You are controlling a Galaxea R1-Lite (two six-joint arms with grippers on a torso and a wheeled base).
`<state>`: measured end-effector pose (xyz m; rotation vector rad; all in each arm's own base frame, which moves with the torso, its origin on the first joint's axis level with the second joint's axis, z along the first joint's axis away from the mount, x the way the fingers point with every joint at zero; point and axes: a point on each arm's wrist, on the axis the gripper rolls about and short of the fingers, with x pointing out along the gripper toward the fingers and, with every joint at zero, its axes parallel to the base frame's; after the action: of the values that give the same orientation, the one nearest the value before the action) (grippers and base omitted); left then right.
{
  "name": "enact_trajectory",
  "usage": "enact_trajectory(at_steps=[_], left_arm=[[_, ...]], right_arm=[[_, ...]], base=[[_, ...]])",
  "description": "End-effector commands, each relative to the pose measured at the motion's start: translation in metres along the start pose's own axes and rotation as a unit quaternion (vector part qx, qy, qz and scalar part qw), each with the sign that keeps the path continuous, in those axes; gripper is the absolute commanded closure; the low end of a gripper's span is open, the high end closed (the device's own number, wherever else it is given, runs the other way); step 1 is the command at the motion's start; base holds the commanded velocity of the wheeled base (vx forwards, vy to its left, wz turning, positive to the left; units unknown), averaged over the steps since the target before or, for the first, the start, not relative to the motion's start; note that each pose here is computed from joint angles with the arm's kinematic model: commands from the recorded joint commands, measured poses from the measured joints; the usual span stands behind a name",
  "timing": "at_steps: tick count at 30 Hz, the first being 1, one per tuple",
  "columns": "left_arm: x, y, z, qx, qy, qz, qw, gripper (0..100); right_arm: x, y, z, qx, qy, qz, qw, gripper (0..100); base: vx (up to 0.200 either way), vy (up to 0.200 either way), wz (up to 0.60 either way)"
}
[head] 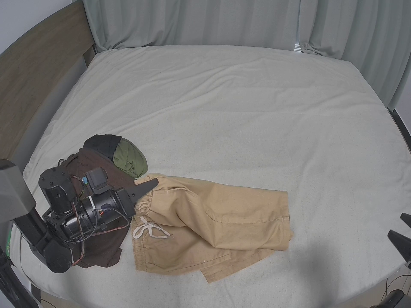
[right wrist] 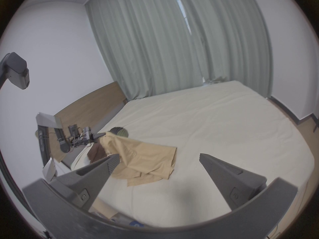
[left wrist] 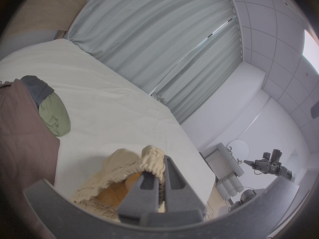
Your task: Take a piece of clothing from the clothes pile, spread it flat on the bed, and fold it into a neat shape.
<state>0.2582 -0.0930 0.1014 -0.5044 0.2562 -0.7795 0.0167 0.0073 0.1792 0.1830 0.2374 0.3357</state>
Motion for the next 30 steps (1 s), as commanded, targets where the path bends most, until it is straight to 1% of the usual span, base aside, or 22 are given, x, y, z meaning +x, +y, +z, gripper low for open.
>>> enact_trajectory(at_steps=[1, 6, 10, 14, 17, 20, 25, 29, 30], left_arm=[[-0.001, -0.003, 0.003, 0.004, -0.003, -0.010, 0.9999, 100], [-0.001, -0.005, 0.005, 0.007, -0.003, -0.018, 0.9998, 100], [-0.002, -0.005, 0.004, 0.007, 0.003, -0.027, 0.9996, 100], [-0.003, -0.005, 0.004, 0.007, 0.011, -0.040, 0.9991, 100], [-0.003, -0.004, 0.005, 0.009, 0.011, -0.042, 0.9990, 100], [-0.005, -0.002, 0.007, 0.009, 0.007, -0.037, 0.9993, 100], [-0.005, 0.002, 0.007, 0.007, 0.007, -0.032, 0.9995, 100], [-0.005, 0.003, 0.007, 0.008, 0.008, -0.032, 0.9994, 100], [-0.005, 0.003, 0.007, 0.007, 0.008, -0.031, 0.9995, 100]], right_arm=[[0.030, 0.000, 0.006, -0.001, 0.084, 0.046, 0.9954, 0], [0.048, 0.003, 0.014, -0.013, 0.120, 0.065, 0.9906, 0], [0.062, 0.006, 0.024, -0.009, 0.138, 0.092, 0.9861, 0], [0.077, 0.007, 0.032, 0.000, 0.144, 0.124, 0.9817, 0], [0.086, 0.004, 0.034, 0.007, 0.143, 0.126, 0.9816, 0], [0.102, -0.002, 0.033, 0.020, 0.145, 0.144, 0.9787, 0], [0.123, -0.012, 0.037, 0.032, 0.132, 0.147, 0.9798, 0], [0.129, -0.014, 0.036, 0.041, 0.140, 0.153, 0.9774, 0], [0.133, -0.015, 0.036, 0.047, 0.146, 0.157, 0.9755, 0]], base=[[0.000, 0.000, 0.00], [0.000, 0.000, 0.00], [0.000, 0.000, 0.00], [0.000, 0.000, 0.00], [0.000, 0.000, 0.00], [0.000, 0.000, 0.00], [0.000, 0.000, 0.00], [0.000, 0.000, 0.00], [0.000, 0.000, 0.00]])
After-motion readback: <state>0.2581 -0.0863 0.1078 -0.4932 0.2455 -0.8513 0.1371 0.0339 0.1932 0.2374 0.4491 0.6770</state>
